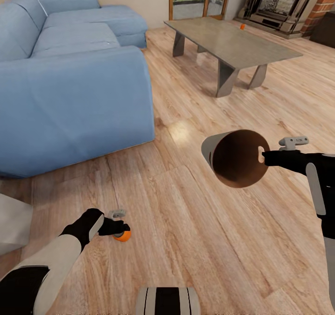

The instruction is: Put the three can of soda from the living room inside the tash can in the kitchen.

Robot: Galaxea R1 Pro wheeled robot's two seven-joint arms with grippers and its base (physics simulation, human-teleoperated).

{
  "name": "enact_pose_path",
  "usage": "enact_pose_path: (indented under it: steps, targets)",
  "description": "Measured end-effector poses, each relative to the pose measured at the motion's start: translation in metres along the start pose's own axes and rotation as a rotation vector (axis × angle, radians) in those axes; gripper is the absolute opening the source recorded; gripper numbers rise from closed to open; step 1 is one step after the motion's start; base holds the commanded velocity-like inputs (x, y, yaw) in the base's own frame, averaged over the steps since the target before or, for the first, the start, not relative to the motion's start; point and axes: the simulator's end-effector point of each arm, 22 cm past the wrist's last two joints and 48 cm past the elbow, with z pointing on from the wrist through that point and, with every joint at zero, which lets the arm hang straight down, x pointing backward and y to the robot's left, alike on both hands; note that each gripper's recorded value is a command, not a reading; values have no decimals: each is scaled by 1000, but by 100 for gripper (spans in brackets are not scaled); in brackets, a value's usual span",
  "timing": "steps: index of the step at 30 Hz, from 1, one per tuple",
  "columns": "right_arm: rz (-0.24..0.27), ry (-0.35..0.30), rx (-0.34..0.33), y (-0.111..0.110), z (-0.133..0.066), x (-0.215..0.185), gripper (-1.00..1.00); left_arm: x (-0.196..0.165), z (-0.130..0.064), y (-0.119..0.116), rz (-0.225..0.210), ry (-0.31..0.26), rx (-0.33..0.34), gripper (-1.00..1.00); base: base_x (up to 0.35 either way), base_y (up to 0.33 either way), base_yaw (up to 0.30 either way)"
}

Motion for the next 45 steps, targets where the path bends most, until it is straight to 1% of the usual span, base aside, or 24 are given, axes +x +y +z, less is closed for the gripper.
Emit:
enact_pose_path:
  steps: [2, 9, 10, 12, 14, 16, 28, 35, 42, 45]
  targets:
    - [0, 8, 0, 0, 4, 4, -100, 3, 4, 1, -2, 8, 0, 100, 0, 0, 0]
    - [1, 17, -3, 1, 5, 10, -100, 3, 4, 1, -3, 7, 2, 100, 0, 0, 0]
    - [0, 18, -2, 1, 5, 10, -100, 2, 4, 1, -3, 6, 2, -100, 0, 0, 0]
    - [0, 19, -1, 1, 5, 11, -100, 1, 4, 0, -6, 1, 5, -100, 0, 0, 0]
    - [1, 25, -4, 1, 5, 14, -100, -3, 4, 0, 1, -19, 6, -100, 0, 0, 0]
    - [1, 29, -5, 2, 5, 16, -100, -5, 4, -1, 3, -26, 8, -100, 0, 0, 0]
    - [0, 42, -5, 2, 6, 24, -100, -7, 4, -2, 3, -34, 11, -100, 0, 0, 0]
    - [1, 16, -5, 2, -8, 11, -100, -15, -11, -4, 15, -59, 9, -100, 0, 0, 0]
    - [-10, -7, -12, 7, -20, -2, -100, -24, -26, -8, 23, -86, 9, -100, 0, 0, 0]
    - [-15, -18, -6, 6, -26, -8, -100, -28, -32, -9, 26, -98, 9, -100, 0, 0, 0]
